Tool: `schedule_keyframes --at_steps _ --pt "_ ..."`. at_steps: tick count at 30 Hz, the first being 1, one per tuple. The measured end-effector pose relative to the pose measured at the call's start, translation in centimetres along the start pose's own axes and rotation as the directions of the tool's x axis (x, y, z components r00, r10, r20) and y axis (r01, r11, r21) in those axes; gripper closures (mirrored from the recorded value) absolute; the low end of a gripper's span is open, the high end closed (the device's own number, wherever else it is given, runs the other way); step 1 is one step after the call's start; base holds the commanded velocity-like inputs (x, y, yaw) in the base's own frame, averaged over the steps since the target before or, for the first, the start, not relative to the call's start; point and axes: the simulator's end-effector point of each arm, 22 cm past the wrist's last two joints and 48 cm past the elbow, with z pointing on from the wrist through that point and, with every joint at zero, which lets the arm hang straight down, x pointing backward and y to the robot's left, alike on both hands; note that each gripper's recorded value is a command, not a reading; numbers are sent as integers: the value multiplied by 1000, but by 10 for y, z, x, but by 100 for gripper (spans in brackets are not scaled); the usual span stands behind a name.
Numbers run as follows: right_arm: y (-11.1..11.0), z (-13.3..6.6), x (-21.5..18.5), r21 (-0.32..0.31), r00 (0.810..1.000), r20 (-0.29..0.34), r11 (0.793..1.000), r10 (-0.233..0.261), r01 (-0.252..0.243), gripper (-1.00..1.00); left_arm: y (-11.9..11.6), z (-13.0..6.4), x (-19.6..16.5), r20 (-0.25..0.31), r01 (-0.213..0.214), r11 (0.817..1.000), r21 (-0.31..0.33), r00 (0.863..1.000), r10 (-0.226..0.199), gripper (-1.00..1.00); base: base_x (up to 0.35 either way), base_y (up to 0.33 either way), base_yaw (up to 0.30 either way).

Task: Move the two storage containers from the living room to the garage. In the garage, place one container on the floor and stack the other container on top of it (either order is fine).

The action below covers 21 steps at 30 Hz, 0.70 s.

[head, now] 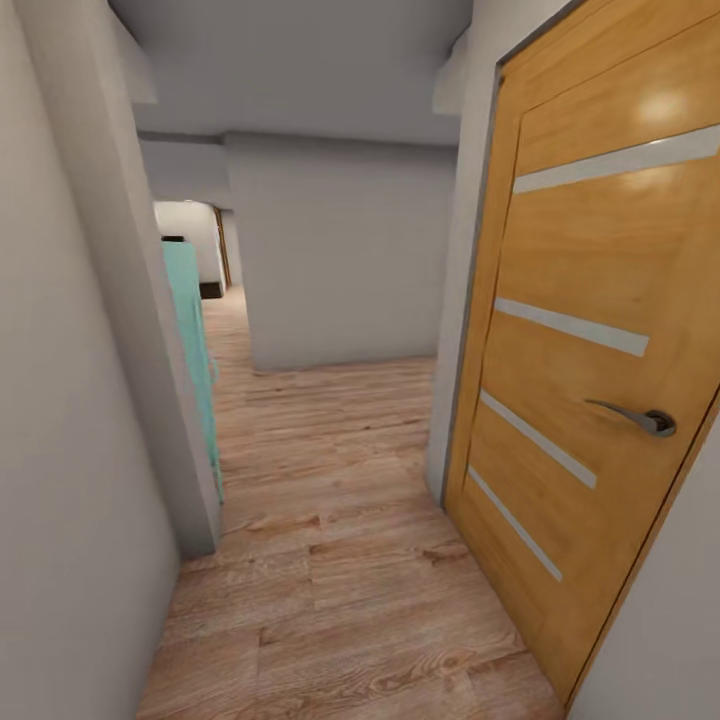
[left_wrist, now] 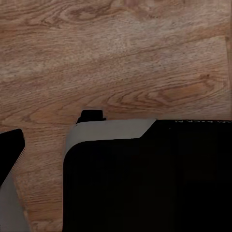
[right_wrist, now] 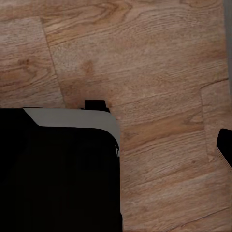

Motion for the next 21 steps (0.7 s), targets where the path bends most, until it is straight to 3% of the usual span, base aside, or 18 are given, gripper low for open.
schedule_keyframes --at_steps 21 --pt "0 0 0 0 1000 -1 1000 0 0 -100 0 0 0 0 0 1000 0 1000 0 -100 322 0 0"
